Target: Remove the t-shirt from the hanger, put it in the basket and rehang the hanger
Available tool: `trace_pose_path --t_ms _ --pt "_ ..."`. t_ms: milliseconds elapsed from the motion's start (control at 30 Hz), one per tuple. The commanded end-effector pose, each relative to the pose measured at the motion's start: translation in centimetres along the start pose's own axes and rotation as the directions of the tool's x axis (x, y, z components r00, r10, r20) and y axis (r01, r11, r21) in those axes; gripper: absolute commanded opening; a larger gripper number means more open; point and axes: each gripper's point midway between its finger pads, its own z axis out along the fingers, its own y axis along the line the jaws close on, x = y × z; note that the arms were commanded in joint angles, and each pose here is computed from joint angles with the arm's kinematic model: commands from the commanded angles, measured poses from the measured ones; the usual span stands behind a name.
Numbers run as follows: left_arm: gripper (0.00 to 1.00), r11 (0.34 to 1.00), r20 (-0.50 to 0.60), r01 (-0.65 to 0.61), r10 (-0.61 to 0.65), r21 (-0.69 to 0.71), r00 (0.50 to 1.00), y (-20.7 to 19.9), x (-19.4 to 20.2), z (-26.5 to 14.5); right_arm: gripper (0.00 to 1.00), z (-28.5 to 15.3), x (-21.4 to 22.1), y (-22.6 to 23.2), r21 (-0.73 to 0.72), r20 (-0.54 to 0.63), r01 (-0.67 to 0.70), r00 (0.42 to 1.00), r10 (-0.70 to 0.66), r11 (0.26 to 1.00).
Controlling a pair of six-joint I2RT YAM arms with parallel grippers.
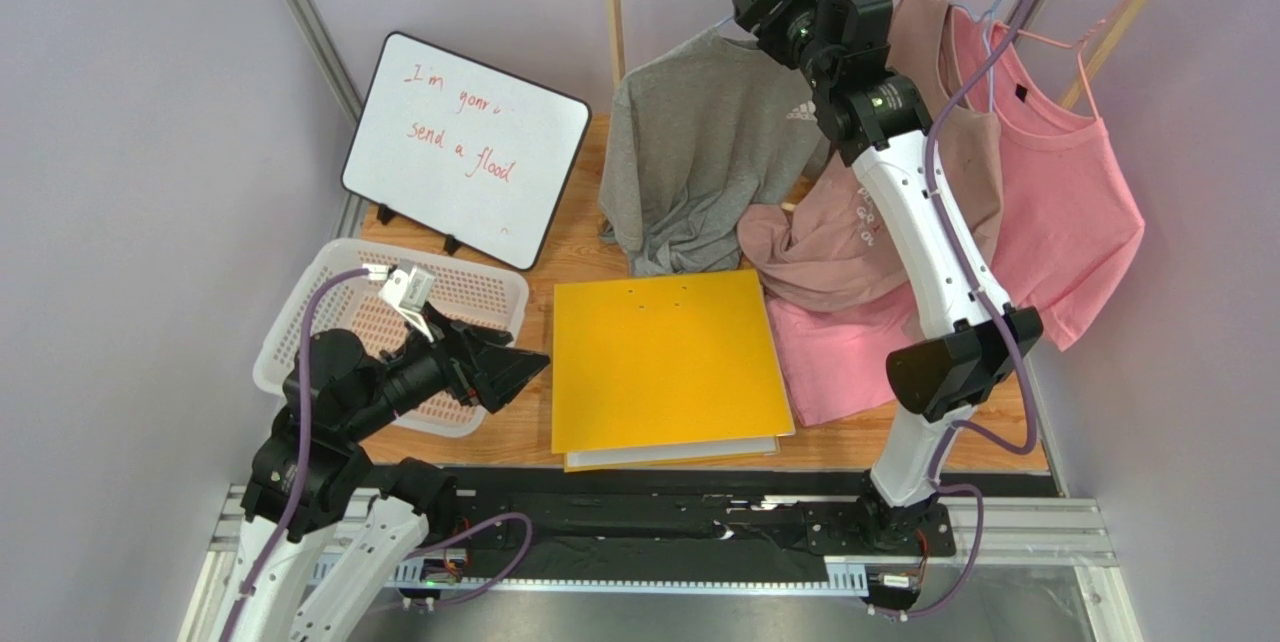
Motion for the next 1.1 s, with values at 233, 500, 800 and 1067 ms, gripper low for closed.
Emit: trace_pose_path --t_ms 233,500,800,1067 --pt "0.98 1.0 0.041 -0.016 0.015 0.021 0.999 -1.5 -1.5 -1.1 0.36 3.0 0.6 1.9 -0.203 -0.038 -0.119 0.993 0.114 0.972" --pt "0.98 1.0 0.036 0.0 0.0 0.016 0.999 -1.6 -1.3 -1.6 0.13 2.3 1.0 2.2 -0.256 -0.053 -0.131 0.991 0.121 0.958" --pt "0.98 1.0 0.044 -0.016 0.016 -0.012 0.999 -1.6 -1.3 -2.6 0.0 3.1 1.5 2.5 -0.353 -0.038 -0.05 0.999 0.039 0.934" --pt "0.98 1.0 0.037 -0.01 0.011 -0.016 0.999 -1.5 -1.1 -2.6 0.0 3.2 1.5 3.8 -0.467 0.051 0.154 0.988 -0.147 0.871"
